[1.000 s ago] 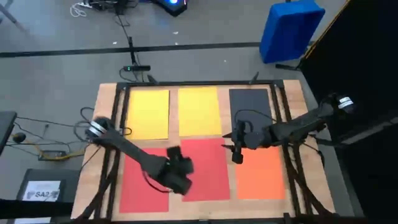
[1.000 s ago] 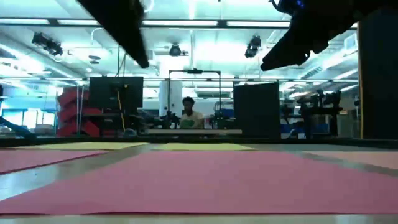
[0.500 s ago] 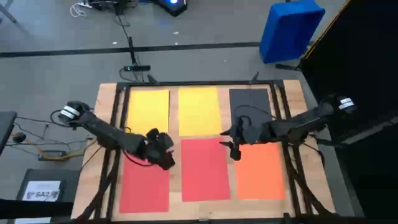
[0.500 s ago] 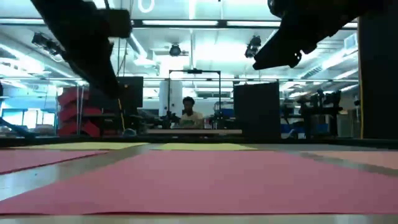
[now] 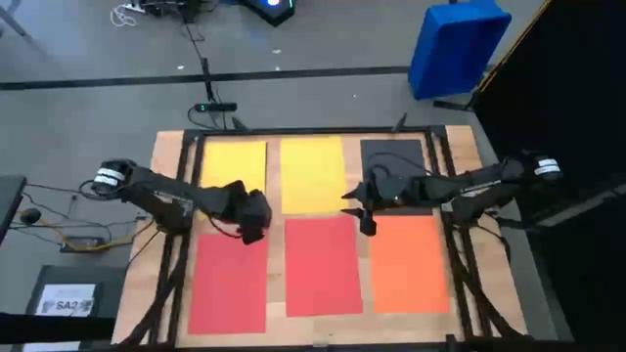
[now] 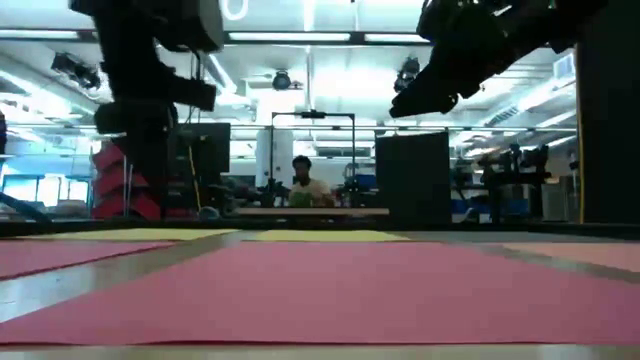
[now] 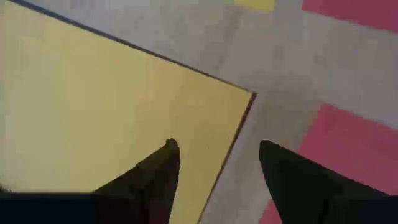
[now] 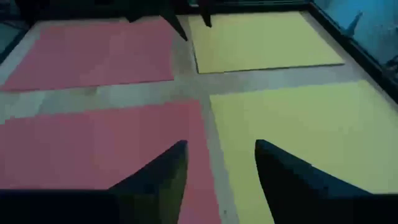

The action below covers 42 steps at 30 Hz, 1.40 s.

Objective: Organize paper
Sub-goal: Stack the yellow paper on top of the yellow paper

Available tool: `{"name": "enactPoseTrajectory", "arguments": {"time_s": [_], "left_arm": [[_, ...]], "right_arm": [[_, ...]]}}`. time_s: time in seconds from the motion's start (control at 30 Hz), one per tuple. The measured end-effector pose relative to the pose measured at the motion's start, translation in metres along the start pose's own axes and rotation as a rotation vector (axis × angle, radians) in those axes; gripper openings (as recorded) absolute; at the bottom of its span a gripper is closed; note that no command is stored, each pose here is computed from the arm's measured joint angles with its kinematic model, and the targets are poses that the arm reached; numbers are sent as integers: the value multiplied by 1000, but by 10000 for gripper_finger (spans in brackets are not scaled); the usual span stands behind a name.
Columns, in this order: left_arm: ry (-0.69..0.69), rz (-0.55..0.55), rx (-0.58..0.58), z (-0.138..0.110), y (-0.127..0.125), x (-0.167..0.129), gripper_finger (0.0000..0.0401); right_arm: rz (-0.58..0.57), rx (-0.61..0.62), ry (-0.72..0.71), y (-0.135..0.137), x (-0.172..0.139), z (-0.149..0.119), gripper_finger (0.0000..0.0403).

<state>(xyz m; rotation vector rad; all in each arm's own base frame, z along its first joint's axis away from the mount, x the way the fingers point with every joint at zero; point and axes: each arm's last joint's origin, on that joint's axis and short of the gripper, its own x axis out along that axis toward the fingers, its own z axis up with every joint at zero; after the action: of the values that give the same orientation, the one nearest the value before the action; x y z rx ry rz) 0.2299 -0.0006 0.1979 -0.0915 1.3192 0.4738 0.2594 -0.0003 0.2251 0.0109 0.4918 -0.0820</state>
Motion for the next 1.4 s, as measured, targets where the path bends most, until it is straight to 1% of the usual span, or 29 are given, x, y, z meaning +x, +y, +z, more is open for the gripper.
{"name": "enactPoseTrajectory", "arguments": {"time_s": [0.07,0.2,0.27,0.4,0.47,0.53,0.63,0.73,0.8,0.87,0.97,1.07,1.13,1.27,1.4], "left_arm": [[-8,-33,21,4,7,6,199],[-50,-139,32,9,15,17,191],[-55,-159,25,10,20,20,187],[-71,-163,30,7,26,20,182],[-126,-171,25,3,30,17,182],[-190,-178,8,-5,35,15,182],[-263,-182,-42,-24,45,13,182],[-286,-214,-103,-43,51,15,182],[-296,-230,-109,-51,51,15,182],[-310,-232,-99,-53,52,13,182],[-311,-224,-52,-53,52,14,182],[-279,-219,-23,-52,50,19,182],[-247,-232,-14,-51,48,24,182],[-192,-237,5,-49,45,34,182],[-153,-261,52,-48,42,41,184]], "right_arm": [[20,-19,19,-1,7,-4,162],[62,-37,103,-2,27,-18,162],[65,-35,123,-2,34,-24,162],[78,-30,95,-1,44,-25,162],[87,-31,52,-2,47,-23,162],[83,-34,30,-5,47,-21,162],[71,-30,2,-13,48,-18,162],[49,-15,-21,-22,48,-14,162],[41,-13,-32,-27,48,-8,162],[59,-36,-46,-28,49,0,162],[93,-69,-20,-27,50,12,162],[101,-91,27,-25,53,18,162],[101,-98,18,-24,58,21,162],[107,-66,37,-22,66,17,162],[105,-27,75,-18,75,8,162]]}}
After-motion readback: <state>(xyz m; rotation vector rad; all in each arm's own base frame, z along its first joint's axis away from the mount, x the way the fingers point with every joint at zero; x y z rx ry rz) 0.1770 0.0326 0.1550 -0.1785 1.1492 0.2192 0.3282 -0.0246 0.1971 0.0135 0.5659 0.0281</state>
